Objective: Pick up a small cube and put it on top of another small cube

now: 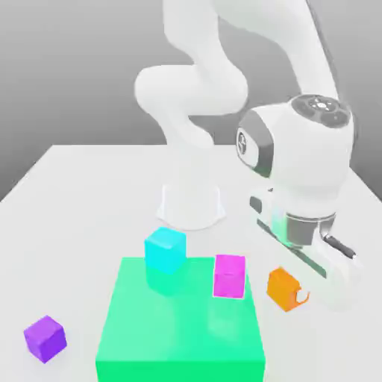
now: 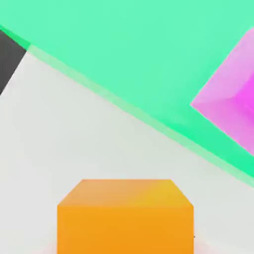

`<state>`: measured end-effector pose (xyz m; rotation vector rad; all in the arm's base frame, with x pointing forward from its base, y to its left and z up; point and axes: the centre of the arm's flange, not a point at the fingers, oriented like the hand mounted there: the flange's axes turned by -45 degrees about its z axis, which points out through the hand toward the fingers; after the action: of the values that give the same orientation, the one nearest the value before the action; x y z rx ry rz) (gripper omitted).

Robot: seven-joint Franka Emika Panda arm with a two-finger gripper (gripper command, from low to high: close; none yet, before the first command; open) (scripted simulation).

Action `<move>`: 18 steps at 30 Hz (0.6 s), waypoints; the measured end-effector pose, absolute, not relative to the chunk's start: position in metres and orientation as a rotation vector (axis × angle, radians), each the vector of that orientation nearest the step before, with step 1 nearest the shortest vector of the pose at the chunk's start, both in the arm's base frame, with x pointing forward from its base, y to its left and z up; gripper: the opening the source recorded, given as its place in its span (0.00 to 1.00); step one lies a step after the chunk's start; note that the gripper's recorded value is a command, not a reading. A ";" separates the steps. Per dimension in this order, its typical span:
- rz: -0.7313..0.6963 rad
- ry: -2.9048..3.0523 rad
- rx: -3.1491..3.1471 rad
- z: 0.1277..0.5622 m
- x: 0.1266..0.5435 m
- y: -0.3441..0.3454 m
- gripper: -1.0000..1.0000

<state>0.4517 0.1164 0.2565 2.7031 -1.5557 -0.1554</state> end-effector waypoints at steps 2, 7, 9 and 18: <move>-0.170 -1.628 2.678 0.275 0.451 0.092 0.00; -0.169 -1.822 2.593 0.317 0.428 0.045 0.00; -0.163 -1.906 2.547 0.331 0.415 0.026 0.00; -0.037 -2.285 2.188 0.355 0.341 -0.038 0.00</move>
<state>0.3405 -0.0382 0.3553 2.1877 -2.2847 -0.0373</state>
